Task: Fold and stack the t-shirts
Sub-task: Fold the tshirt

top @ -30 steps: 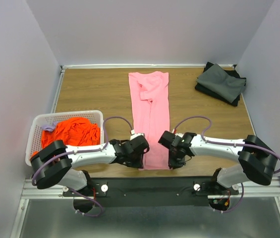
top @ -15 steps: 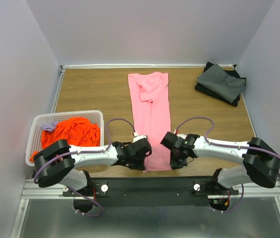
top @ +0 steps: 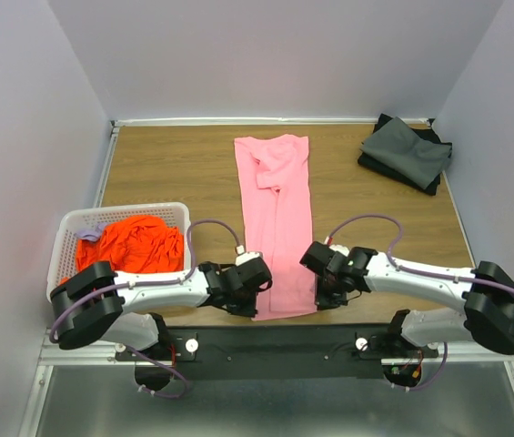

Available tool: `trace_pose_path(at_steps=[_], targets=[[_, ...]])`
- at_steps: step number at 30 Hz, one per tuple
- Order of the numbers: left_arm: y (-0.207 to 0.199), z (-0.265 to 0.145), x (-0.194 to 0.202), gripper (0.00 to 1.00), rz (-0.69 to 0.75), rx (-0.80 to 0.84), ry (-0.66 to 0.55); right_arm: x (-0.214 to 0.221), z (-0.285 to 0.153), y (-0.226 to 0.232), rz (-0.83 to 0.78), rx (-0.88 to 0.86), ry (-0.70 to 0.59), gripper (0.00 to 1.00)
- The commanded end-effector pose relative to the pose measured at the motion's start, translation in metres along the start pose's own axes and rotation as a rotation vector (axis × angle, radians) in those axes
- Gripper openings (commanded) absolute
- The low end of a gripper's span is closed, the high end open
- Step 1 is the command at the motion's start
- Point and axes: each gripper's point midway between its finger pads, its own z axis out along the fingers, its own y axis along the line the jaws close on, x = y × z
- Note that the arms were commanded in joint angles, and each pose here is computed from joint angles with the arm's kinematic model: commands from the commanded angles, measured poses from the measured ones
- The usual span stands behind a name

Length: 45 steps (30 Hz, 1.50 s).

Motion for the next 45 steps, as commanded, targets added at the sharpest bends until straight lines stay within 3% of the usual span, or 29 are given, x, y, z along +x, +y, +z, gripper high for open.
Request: trace_pose_path(at_steps=[1,15,22,40,45], targets=[[0.029,-0.009,0.011,0.0,-0.01,-0.107,0.012,-0.003,-0.012,-0.008,0.035,0.013,-0.039,0.02],[0.005,-0.033,-0.025,0.0,-0.008,-0.063,-0.088,-0.042,-0.046,0.034,0.06,-0.063,-0.157,0.01],[0.003,-0.052,-0.07,0.0,-0.078,-0.032,-0.202,-0.061,-0.057,0.046,0.089,-0.08,-0.213,0.02],[0.015,-0.053,-0.163,0.0,-0.07,-0.061,-0.369,-0.154,-0.055,0.046,0.122,0.058,-0.407,0.02],[0.024,-0.042,-0.184,0.0,-0.04,-0.109,-0.362,-0.177,-0.046,0.041,0.129,0.091,-0.42,0.02]])
